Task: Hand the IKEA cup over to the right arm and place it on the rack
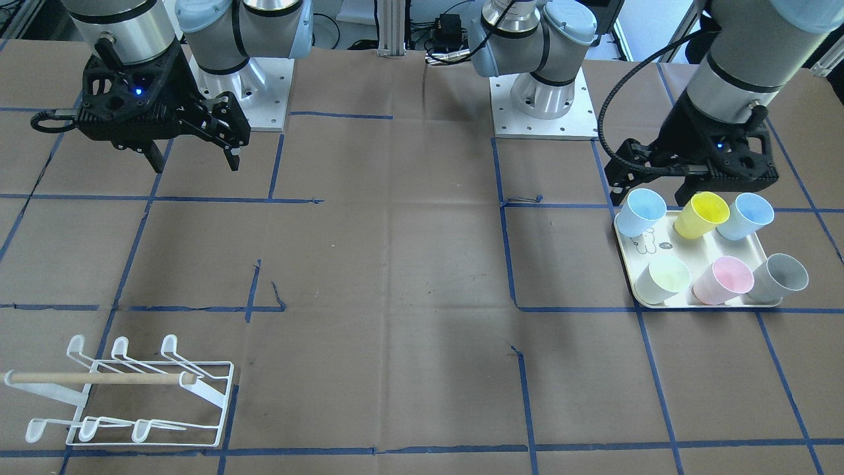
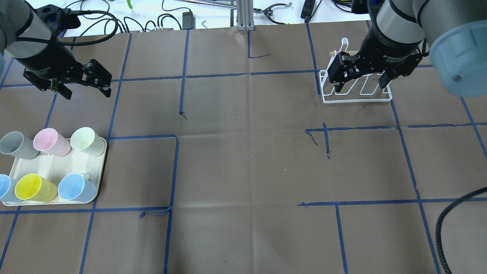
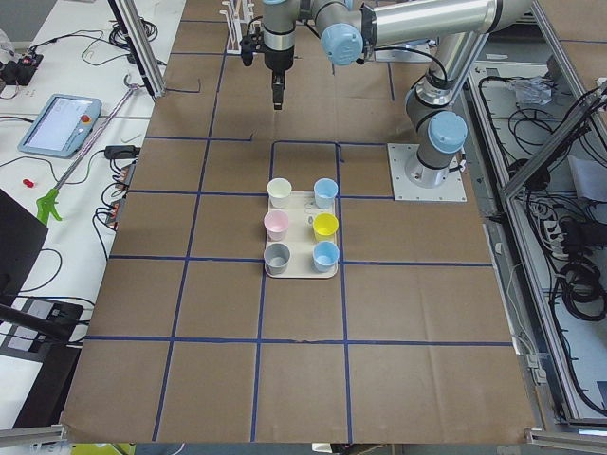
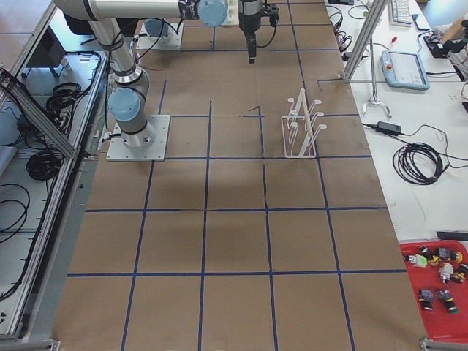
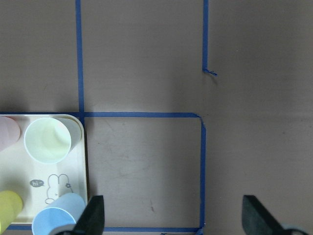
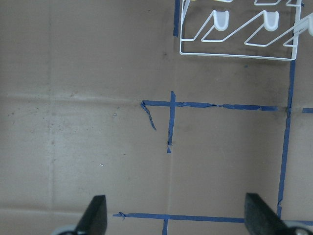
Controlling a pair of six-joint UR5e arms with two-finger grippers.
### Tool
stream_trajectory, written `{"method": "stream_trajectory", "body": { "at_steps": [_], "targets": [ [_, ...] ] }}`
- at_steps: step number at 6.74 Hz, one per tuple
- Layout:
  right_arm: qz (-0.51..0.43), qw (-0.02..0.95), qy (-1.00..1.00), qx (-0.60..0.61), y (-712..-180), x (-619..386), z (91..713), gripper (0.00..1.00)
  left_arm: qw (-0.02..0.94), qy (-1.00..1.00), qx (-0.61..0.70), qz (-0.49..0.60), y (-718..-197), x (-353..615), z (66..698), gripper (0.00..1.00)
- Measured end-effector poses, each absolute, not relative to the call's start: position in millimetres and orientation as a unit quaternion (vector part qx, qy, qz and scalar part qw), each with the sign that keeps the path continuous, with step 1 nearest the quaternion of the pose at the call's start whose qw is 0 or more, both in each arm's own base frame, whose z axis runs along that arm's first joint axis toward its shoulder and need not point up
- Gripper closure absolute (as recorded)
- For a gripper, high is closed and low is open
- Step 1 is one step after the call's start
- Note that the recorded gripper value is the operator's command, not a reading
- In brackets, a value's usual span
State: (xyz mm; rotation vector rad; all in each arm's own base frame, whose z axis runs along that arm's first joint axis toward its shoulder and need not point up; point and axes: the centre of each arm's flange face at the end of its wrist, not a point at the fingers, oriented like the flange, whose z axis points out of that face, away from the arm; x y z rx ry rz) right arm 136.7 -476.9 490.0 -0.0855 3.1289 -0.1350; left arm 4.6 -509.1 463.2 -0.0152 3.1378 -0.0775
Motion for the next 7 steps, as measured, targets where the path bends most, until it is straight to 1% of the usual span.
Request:
{"method": "stream_trajectory", "body": {
  "at_steps": [2, 4, 6, 7],
  "targets": [
    [-0.043, 0.007, 0.999, -0.019, -477.0, 137.6, 489.8, 0.0, 0.001, 1.0, -0.01, -0.021, -512.3, 66.1, 449.4, 0.0],
    [-0.042, 0.017, 0.999, 0.001, -476.4, 141.6, 489.3, 0.0, -0.002, 1.0, -0.014, -0.018, -532.7, 88.3, 418.0, 0.0],
    [-0.041, 0.02, 0.999, 0.005, -476.1, 143.1, 489.3, 0.0, -0.002, 1.0, -0.014, -0.017, -556.4, 99.8, 365.2, 0.0],
    [-0.041, 0.02, 0.999, 0.005, -476.2, 143.2, 489.0, 0.0, -0.001, 1.0, -0.013, -0.02, -556.2, 100.3, 333.5, 0.0]
  ]
}}
